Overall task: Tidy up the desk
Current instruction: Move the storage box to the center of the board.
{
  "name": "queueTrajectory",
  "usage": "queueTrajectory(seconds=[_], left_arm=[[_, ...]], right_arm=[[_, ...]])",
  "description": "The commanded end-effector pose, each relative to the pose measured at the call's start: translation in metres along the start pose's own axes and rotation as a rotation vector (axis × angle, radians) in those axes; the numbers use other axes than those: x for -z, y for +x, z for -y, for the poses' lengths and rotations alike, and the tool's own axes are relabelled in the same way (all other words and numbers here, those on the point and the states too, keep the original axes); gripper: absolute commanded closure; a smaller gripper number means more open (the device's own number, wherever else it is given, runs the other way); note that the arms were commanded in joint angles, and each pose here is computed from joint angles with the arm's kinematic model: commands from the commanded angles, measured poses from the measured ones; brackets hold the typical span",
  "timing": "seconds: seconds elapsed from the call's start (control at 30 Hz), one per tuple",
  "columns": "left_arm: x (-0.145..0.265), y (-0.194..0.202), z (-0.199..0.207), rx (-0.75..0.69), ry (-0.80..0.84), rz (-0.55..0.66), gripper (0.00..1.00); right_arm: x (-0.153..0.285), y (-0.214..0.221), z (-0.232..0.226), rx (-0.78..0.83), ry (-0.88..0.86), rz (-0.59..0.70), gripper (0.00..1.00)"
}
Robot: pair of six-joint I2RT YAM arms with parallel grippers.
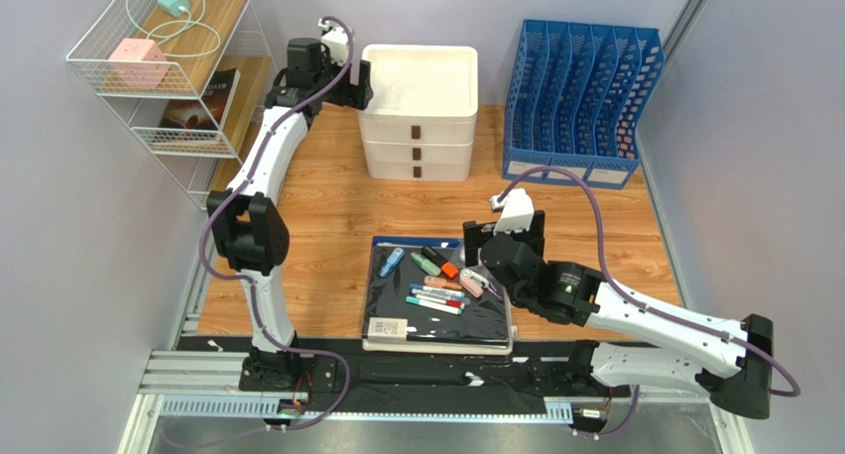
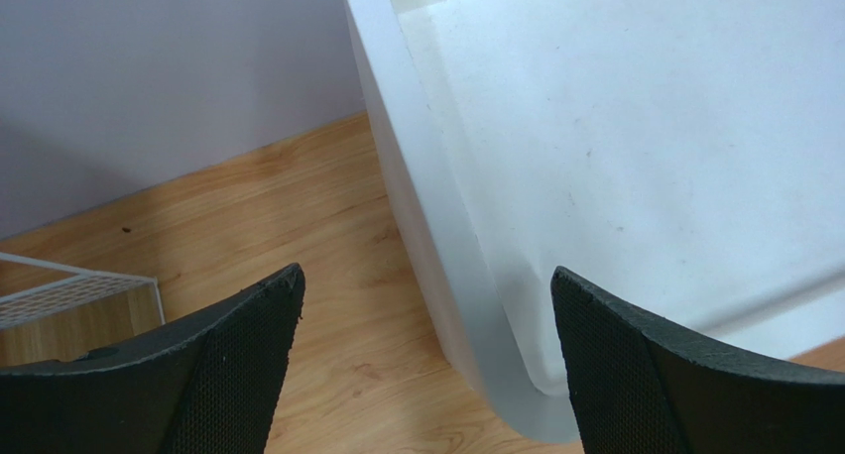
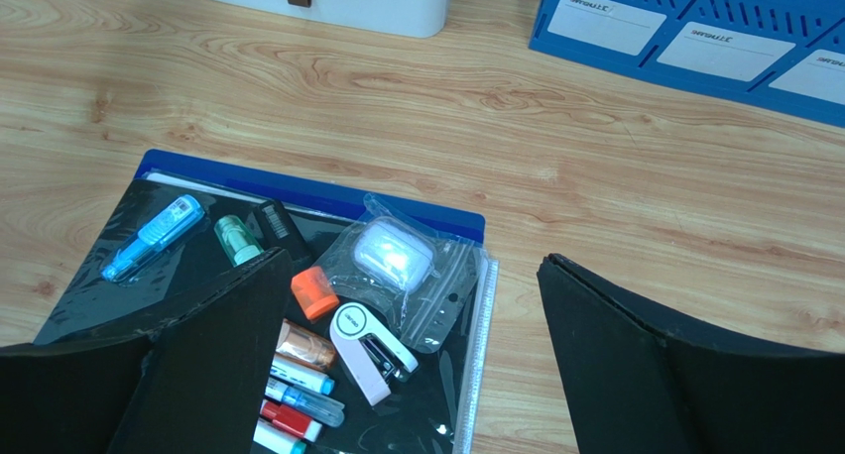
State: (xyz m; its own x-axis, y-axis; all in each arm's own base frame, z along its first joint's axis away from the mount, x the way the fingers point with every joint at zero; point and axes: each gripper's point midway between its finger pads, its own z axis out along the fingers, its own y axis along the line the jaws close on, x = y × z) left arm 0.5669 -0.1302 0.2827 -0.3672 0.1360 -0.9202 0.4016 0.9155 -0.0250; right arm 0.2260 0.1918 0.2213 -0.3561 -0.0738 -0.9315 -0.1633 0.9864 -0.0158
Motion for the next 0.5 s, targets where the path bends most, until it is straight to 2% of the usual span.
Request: queueTrajectory(seconds=[0.0,0.17,0.27,0.3,0.33,0.4,0.47], left_arm=[[-0.011,-0.005,-0.006,0.012,-0.050,0.014,0.03],[-0.016,0.008,-0.011,0.005,-0.090,0.003,0.12],[-0.015,0.019,-0.013,0.003,-0.109,-0.012,0.28],[-0.013,0.025,-0.012,0.003,-0.108,-0.024,0.40],[-0.012,0.027,-0.012,0.004,-0.111,-0.029,0.45],[-0.009,0.033,-0.008,0.001,-0.108,-0.034,0.52],[-0.008,0.040,-0.004,0.005,-0.103,-0.046,0.53]], right_arm=[[0.006,-0.012,-0.005,-0.071,-0.050,0.051,0.00],[0.010,-0.013,0.002,-0.096,-0.053,0.069,0.01],[0.010,-0.013,0.001,-0.098,-0.055,0.070,0.04],[0.010,-0.013,0.001,-0.100,-0.053,0.071,0.05],[0.009,-0.013,0.001,-0.093,-0.051,0.069,0.06],[0.008,-0.011,0.000,-0.086,-0.047,0.064,0.08],[0.006,-0.010,-0.003,-0.079,-0.048,0.057,0.09]])
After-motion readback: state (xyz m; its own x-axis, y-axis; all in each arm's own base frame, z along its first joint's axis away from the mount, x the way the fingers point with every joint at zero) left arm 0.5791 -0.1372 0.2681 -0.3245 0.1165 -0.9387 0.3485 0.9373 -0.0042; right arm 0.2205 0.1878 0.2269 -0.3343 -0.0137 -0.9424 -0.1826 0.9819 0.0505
